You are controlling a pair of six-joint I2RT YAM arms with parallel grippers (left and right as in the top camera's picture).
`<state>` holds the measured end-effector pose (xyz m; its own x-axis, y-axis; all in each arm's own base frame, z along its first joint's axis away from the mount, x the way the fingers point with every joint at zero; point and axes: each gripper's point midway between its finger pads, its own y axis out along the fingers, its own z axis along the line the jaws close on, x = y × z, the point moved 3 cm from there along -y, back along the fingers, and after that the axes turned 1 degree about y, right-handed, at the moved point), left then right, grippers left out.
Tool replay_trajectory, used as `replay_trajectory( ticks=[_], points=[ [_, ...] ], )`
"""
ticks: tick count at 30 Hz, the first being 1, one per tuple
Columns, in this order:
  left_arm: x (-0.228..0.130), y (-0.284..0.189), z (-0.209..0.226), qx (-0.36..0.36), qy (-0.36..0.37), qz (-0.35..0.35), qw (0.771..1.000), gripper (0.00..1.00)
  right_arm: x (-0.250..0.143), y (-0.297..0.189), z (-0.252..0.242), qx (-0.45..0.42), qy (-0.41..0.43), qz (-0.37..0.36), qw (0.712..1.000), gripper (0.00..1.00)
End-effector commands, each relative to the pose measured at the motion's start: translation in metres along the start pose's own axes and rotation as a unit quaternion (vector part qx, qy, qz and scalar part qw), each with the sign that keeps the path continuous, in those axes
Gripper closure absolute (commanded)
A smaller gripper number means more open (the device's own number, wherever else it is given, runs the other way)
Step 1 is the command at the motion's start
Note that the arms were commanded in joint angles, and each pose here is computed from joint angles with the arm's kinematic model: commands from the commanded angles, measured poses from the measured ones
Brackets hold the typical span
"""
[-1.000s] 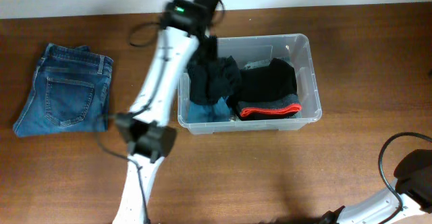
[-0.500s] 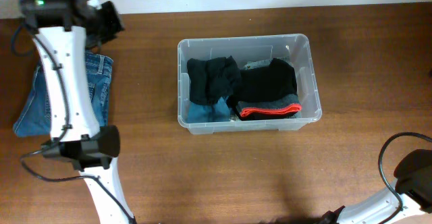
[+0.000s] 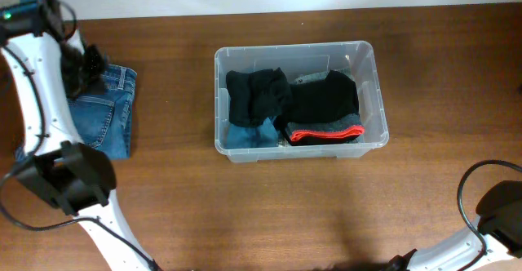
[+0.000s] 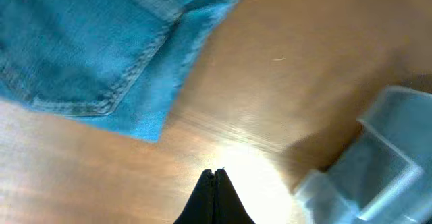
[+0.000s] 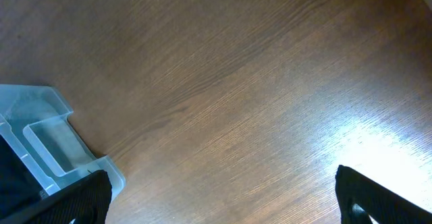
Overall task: Pack container
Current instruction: 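Withdraw the left gripper from the bin toward the dark-blue jeans, then lower the left gripper to the corner of the dark-blue jeans to grasp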
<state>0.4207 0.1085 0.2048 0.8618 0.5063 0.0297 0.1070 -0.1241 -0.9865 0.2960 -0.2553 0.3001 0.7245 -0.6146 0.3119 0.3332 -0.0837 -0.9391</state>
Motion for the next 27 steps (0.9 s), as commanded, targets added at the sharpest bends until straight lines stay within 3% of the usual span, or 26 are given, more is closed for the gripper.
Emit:
replay_trajectory(
  ticks=[1, 10, 27],
  points=[
    [-0.004, 0.015, 0.044, -0.001, -0.053, 0.042, 0.998, 0.99, 0.0, 0.0, 0.0, -0.001, -0.002, 0.0, 1.0, 0.02],
    [-0.019, 0.043, 0.104, -0.011, -0.14, 0.102, 0.985, 0.99, 0.0, 0.0, 0.0, -0.001, -0.002, 0.0, 1.0, 0.02],
    [-0.038, 0.105, 0.152, 0.031, -0.227, 0.132, 0.964, 0.99, 0.0, 0.0, 0.0, -0.001, -0.002, 0.0, 1.0, 0.02]
  ],
)
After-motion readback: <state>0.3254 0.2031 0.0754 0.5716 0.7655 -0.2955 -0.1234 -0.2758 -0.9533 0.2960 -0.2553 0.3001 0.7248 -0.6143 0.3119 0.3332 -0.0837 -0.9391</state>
